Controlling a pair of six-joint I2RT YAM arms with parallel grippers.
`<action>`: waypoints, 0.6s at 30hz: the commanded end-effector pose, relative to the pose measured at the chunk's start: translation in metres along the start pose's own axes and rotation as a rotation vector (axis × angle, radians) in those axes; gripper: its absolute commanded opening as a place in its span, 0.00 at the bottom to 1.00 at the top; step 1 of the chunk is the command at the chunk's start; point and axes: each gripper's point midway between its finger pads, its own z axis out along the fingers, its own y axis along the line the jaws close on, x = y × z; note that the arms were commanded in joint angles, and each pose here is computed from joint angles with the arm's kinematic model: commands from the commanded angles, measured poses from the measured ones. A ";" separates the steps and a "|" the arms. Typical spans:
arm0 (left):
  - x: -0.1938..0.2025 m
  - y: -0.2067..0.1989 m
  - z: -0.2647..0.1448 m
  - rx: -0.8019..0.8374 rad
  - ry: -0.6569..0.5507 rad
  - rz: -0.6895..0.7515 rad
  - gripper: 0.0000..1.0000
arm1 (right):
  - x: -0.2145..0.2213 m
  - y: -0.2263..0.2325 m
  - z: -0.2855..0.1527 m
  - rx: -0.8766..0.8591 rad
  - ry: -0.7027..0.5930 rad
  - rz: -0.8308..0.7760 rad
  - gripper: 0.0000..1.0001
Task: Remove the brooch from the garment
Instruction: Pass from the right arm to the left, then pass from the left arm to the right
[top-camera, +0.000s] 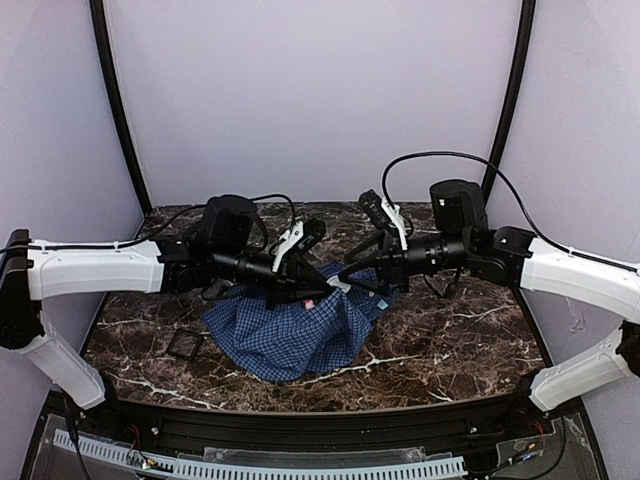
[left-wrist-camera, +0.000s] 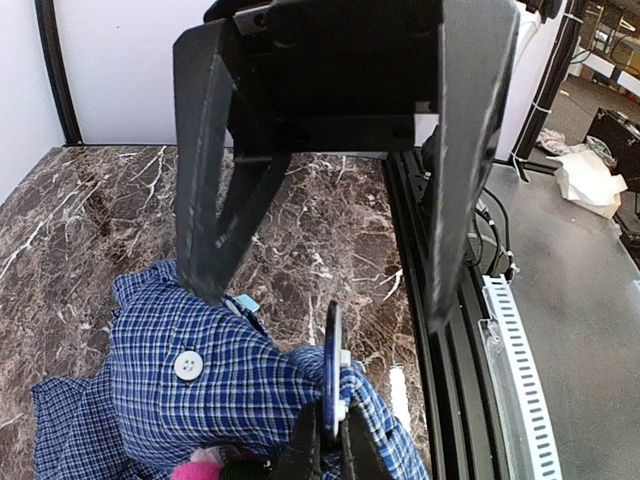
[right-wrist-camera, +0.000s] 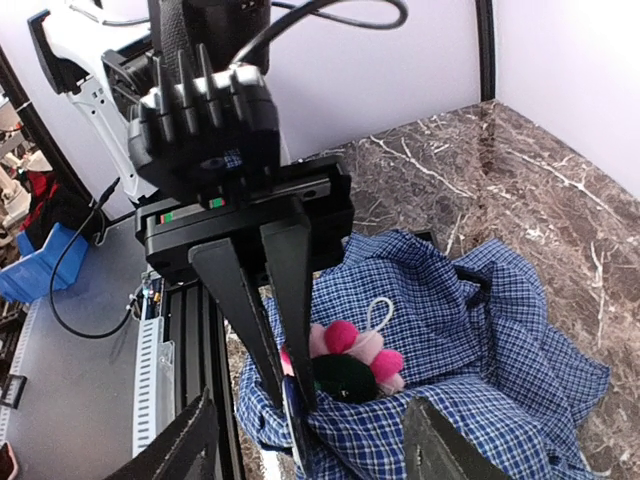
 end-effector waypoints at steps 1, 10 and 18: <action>-0.051 -0.010 -0.028 -0.041 -0.213 0.022 0.01 | -0.023 -0.001 -0.015 0.065 -0.137 0.028 0.69; -0.076 -0.027 -0.058 -0.035 -0.382 -0.003 0.01 | -0.032 0.016 -0.029 -0.005 -0.309 0.042 0.59; -0.079 -0.031 -0.062 -0.027 -0.398 -0.019 0.01 | -0.039 0.044 -0.029 -0.100 -0.334 -0.024 0.45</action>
